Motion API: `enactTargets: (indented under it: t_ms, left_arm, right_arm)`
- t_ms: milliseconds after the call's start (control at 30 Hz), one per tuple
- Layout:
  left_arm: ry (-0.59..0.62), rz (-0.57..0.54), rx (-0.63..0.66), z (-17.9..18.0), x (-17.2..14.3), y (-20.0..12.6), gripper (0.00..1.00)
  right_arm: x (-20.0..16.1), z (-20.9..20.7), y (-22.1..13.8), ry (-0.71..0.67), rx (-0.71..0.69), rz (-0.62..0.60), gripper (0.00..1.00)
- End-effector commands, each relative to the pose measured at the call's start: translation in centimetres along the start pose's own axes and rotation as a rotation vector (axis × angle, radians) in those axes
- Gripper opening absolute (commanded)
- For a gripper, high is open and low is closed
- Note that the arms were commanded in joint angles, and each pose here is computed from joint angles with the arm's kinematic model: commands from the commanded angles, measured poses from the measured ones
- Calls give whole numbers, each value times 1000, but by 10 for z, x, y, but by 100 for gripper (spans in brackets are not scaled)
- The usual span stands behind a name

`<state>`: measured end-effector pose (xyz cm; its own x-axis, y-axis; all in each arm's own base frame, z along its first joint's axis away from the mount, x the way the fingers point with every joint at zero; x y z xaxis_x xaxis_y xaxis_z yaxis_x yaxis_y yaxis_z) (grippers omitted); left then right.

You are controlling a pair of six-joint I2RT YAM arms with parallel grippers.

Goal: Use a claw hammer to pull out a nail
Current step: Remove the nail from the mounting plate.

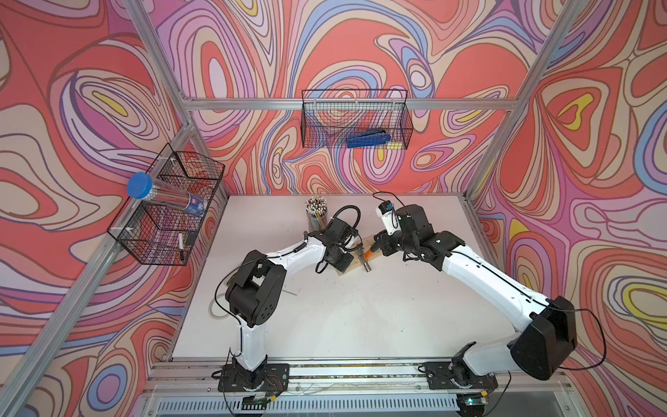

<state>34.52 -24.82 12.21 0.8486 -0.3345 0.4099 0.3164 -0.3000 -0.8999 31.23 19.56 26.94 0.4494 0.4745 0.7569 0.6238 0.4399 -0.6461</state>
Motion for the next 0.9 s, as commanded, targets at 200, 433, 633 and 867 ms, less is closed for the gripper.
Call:
enactTargets:
  t_ms: [200, 433, 633, 867]
  left_arm:
    - [-29, 237, 38, 13, -52, 37, 53]
    - [-31, 234, 40, 13, -52, 36, 53]
    - [-31, 237, 37, 13, -53, 37, 53]
    - [-33, 241, 36, 13, -53, 38, 54]
  right_arm:
    - [-45, 15, 36, -15, 56, 116, 0]
    - [-49, 16, 36, -8, 49, 105, 0]
    - [-55, 16, 32, 5, 26, 43, 0]
    - [-61, 20, 35, 9, 36, 40, 0]
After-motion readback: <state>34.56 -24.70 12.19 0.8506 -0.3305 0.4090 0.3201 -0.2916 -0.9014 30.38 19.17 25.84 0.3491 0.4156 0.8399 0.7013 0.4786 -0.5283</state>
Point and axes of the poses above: each gripper's point midway between its finger pads, its own y axis out along the fingers, its own z axis along the line the jaws close on, x = y × z, the point moved 7 cm from there along -y, back along the fingers, and after that the axes turned 14 degrees about -y, right-handed, at the moved point
